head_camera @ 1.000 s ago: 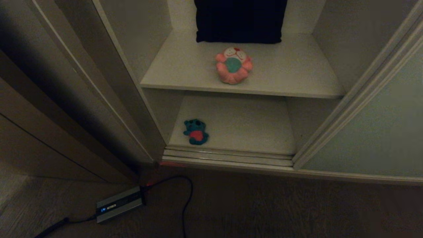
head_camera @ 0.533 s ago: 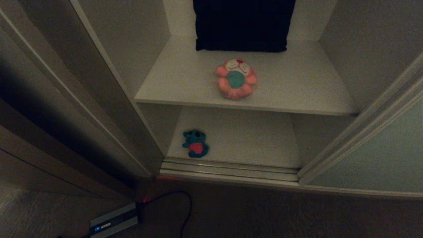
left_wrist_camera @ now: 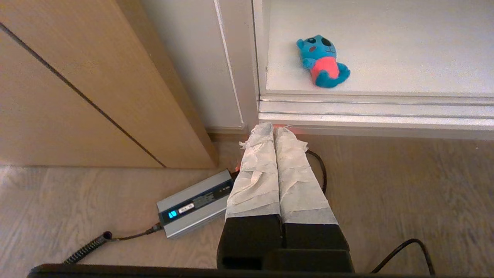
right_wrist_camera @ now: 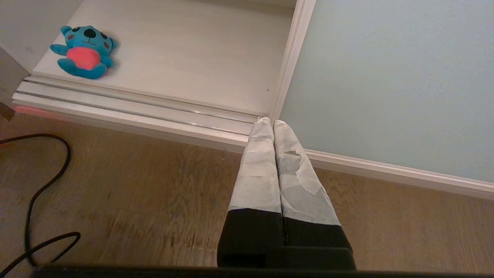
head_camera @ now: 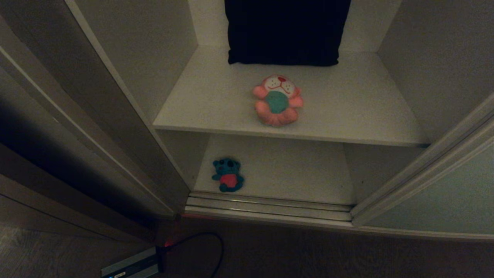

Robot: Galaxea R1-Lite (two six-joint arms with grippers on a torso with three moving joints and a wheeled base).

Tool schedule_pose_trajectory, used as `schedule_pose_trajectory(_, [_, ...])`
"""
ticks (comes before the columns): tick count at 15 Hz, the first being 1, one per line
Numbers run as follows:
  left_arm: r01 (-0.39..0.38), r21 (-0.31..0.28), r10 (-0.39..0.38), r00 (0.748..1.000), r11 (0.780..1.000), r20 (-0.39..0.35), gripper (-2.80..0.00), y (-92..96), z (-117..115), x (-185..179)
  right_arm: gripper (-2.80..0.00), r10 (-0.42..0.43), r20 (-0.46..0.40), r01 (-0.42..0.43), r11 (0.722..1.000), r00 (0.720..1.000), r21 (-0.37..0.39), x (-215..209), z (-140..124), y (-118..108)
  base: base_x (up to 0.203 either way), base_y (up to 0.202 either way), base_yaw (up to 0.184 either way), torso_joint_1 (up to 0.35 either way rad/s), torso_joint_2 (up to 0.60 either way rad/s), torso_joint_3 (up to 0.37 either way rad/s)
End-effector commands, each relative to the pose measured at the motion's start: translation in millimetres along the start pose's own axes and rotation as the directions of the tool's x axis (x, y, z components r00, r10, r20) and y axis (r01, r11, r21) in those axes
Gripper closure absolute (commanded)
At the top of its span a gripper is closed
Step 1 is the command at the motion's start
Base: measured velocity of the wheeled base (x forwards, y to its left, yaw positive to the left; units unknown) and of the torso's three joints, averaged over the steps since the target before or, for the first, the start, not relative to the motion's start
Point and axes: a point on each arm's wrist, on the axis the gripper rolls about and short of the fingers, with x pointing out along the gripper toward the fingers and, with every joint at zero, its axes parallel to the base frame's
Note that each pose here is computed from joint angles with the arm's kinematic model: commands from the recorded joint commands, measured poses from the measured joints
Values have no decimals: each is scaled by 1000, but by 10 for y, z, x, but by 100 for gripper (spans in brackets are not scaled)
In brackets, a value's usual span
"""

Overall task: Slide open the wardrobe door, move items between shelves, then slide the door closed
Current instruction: Place the pink doll on the lower shelf

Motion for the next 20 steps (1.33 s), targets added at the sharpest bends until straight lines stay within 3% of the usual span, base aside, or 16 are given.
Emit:
schedule_pose_trajectory(1, [2, 7, -2, 1000, 1000, 28, 0, 4, 56, -10, 0, 1, -4, -1, 1000, 1000, 0, 3, -9, 0, 0, 0, 0, 0, 0, 0])
schedule_pose_trajectory(3, [23, 13, -25, 990, 1000, 138, 0, 27, 388, -120, 0, 1, -5, -1, 1000, 1000, 0, 4, -11, 0, 0, 0, 0, 0, 0, 0])
schedule_pose_trajectory(5, [65, 24, -69, 974, 998, 218, 0, 61, 874, -205, 0, 1, -4, -1, 1000, 1000, 0, 3, -8, 0, 0, 0, 0, 0, 0, 0])
schedule_pose_trajectory(8, [178, 22, -179, 970, 984, 161, 0, 102, 1410, 49, 0, 1, -4, -1, 1000, 1000, 0, 3, -9, 0, 0, 0, 0, 0, 0, 0])
schedule_pose_trajectory(10, [290, 10, -289, 953, 957, 93, 0, 104, 1669, 365, 0, 1, -6, -1, 1000, 1000, 0, 4, -13, 0, 0, 0, 0, 0, 0, 0])
schedule_pose_trajectory(13, [460, -15, -459, 887, 888, 40, 0, 83, 2070, 862, 0, 1, -5, -1, 1000, 1000, 0, 4, -12, 0, 0, 0, 0, 0, 0, 0])
schedule_pose_trajectory(16, [578, -57, -578, 816, 814, 16, 0, 10, 2463, 1356, 0, 1, -6, -1, 1000, 1000, 0, 4, -13, 0, 0, 0, 0, 0, 0, 0])
schedule_pose_trajectory(20, [700, -118, -707, 707, 704, -25, 0, -369, 2750, 2054, 0, 1, -4, -1, 1000, 1000, 0, 3, -9, 0, 0, 0, 0, 0, 0, 0])
